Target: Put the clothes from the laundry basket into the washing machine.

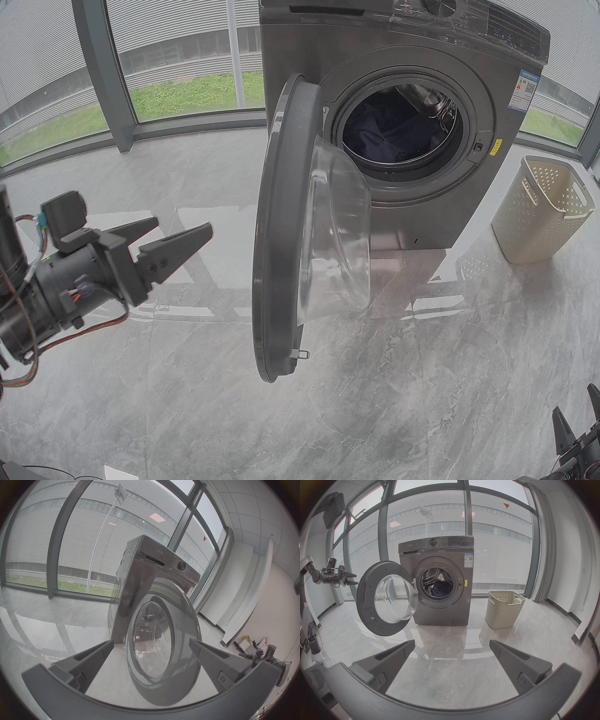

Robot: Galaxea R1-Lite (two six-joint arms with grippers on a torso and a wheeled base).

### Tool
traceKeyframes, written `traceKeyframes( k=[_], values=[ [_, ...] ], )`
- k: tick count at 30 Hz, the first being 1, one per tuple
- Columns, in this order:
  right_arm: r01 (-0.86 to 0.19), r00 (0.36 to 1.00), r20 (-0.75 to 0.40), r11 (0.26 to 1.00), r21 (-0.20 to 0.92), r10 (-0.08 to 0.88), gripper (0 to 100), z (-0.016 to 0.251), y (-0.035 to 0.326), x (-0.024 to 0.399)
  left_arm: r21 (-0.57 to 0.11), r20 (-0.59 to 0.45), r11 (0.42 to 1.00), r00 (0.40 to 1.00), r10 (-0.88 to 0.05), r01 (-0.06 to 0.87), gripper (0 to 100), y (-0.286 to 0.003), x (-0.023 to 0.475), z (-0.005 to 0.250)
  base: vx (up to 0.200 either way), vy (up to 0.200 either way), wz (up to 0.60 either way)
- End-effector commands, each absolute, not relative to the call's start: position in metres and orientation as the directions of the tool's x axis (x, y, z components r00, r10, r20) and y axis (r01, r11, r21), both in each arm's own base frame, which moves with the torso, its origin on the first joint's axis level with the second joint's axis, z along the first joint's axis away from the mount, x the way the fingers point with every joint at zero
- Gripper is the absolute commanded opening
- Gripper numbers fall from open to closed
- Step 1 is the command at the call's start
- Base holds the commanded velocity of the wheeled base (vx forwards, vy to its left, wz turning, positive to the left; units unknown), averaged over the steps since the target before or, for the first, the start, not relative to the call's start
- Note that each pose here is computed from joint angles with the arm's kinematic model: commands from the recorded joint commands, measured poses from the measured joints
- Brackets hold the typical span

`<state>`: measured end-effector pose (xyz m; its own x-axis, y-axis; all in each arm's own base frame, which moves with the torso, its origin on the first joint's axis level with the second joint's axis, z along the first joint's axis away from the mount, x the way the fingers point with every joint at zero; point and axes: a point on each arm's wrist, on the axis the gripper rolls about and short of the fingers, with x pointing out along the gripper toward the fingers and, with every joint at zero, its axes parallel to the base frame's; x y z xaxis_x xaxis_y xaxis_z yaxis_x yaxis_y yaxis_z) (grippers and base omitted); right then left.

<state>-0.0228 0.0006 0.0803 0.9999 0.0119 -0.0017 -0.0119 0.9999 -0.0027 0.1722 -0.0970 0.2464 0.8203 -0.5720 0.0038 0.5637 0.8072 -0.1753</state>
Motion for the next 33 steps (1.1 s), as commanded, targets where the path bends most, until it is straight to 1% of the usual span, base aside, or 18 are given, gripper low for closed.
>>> traceKeyframes(
  k=[1,10,16,19,21,22,23,26,27,29,33],
  values=[
    [-0.012,1.000,-0.003,1.000,-0.001,0.012,100,0.075,0.001,-0.023,-0.174,-0.024,0.822,0.832,-0.554,0.542,100,-0.128,0.226,0.234,0.000,0.000,0.00],
    [-0.012,1.000,-0.003,1.000,-0.003,0.012,100,0.075,0.001,-0.023,-0.175,0.000,0.784,0.797,-0.604,0.595,100,-0.162,0.252,0.240,0.000,0.000,0.00],
    [-0.014,1.000,-0.002,1.000,-0.006,0.014,100,0.075,0.001,-0.023,-0.173,0.006,0.759,0.771,-0.637,0.628,100,-0.187,0.265,0.239,0.000,0.000,0.00],
    [-0.014,1.000,-0.002,1.000,-0.005,0.014,100,0.075,0.001,-0.023,-0.173,0.009,0.755,0.768,-0.640,0.632,100,-0.195,0.274,0.238,0.000,0.000,0.00],
    [-0.012,1.000,-0.002,1.000,-0.006,0.012,100,0.075,0.001,-0.023,-0.173,0.014,0.747,0.760,-0.650,0.642,100,-0.209,0.285,0.236,0.000,0.000,0.00],
    [-0.014,1.000,-0.002,1.000,-0.006,0.014,100,0.075,0.001,-0.023,-0.173,0.014,0.746,0.759,-0.651,0.643,100,-0.210,0.285,0.236,0.000,0.000,0.00],
    [-0.014,1.000,-0.002,1.000,-0.006,0.014,100,0.075,0.001,-0.023,-0.173,0.017,0.740,0.753,-0.658,0.650,100,-0.221,0.294,0.234,0.000,0.000,0.00],
    [-0.012,1.000,-0.002,1.000,-0.006,0.012,100,0.075,0.001,-0.023,-0.173,0.020,0.736,0.749,-0.662,0.655,100,-0.233,0.301,0.232,0.000,0.000,0.00],
    [-0.012,1.000,-0.002,1.000,-0.006,0.012,100,0.075,0.001,-0.023,-0.172,0.026,0.734,0.748,-0.663,0.657,100,-0.241,0.308,0.230,0.000,0.000,0.00],
    [-0.014,1.000,-0.002,1.000,-0.006,0.014,100,0.075,0.001,-0.023,-0.170,0.034,0.733,0.748,-0.663,0.658,100,-0.247,0.314,0.230,0.000,0.000,0.00],
    [-0.014,1.000,-0.002,1.000,-0.006,0.014,100,0.075,0.001,-0.023,-0.170,0.069,0.737,0.754,-0.653,0.654,100,-0.264,0.333,0.231,0.000,0.000,0.00]
  ],
)
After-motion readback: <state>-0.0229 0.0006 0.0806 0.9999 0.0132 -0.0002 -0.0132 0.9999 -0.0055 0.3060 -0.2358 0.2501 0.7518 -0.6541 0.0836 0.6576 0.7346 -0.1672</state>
